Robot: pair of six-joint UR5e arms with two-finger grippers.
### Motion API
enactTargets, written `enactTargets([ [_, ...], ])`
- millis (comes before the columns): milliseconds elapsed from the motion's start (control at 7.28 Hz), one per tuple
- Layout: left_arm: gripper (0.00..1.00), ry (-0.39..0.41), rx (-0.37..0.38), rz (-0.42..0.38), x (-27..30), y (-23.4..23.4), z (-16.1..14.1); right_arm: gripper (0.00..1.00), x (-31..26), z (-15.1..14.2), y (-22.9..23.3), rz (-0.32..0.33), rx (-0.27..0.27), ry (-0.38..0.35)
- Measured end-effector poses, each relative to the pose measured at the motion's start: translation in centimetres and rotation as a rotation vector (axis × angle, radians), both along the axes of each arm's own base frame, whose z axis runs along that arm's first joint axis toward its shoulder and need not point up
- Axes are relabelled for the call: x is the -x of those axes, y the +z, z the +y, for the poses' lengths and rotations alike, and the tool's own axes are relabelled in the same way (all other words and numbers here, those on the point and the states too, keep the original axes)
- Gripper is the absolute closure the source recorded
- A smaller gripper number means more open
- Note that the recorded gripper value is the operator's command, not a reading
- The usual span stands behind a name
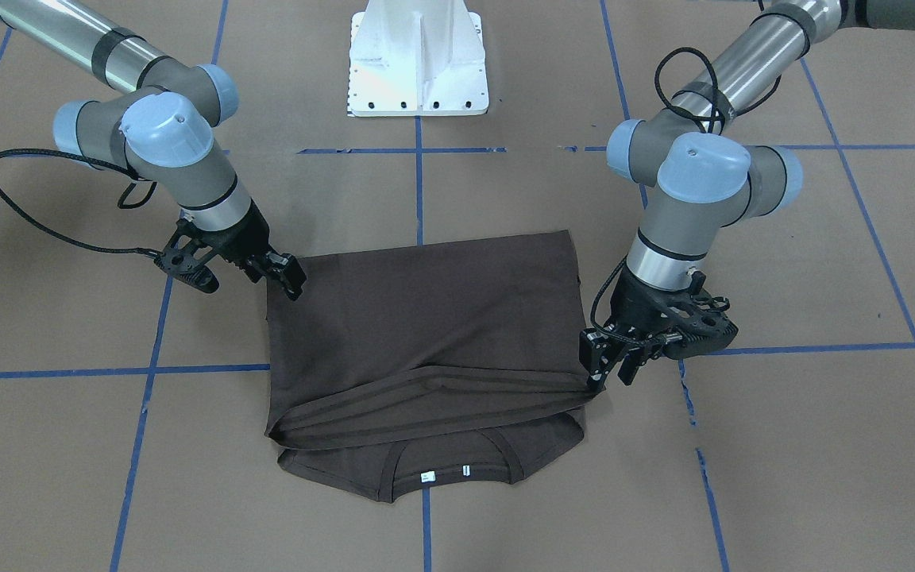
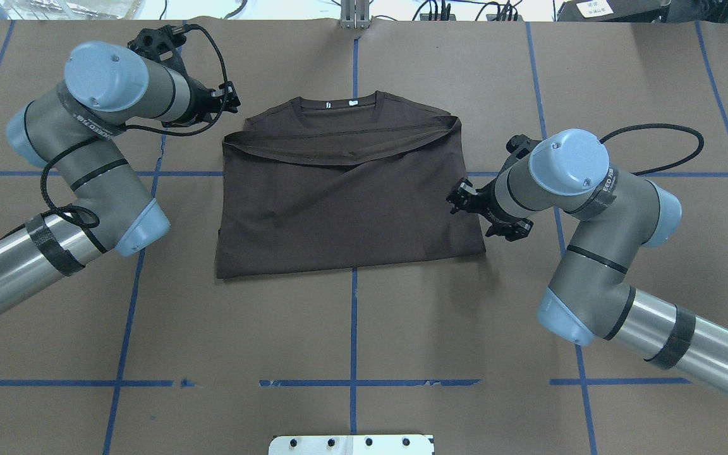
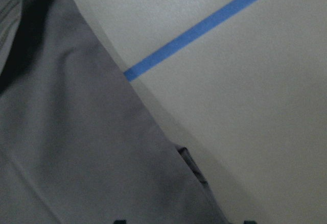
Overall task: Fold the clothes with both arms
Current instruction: 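Grasp the folded edge with the right gripper and drag the shirt toward the robot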
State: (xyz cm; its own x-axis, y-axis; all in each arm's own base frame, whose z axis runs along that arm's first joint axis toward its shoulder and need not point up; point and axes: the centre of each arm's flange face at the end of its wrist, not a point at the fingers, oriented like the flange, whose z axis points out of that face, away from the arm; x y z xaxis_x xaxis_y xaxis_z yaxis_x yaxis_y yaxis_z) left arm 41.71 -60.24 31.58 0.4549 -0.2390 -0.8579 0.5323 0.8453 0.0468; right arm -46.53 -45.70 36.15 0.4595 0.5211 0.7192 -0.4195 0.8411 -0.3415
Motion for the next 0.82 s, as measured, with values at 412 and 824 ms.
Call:
enactTargets([
  [412, 0.42, -0.012, 0.015, 0.016, 0.1, -0.2, 0.2, 0.31, 0.5, 3.1, 1.8, 0.011, 0.046, -0.013],
  [824, 0.39, -0.013, 0.017, 0.018, 0.1, -0.3, 0.3, 0.97, -0.2, 3.7, 3.0, 0.025, 0.057, -0.008],
])
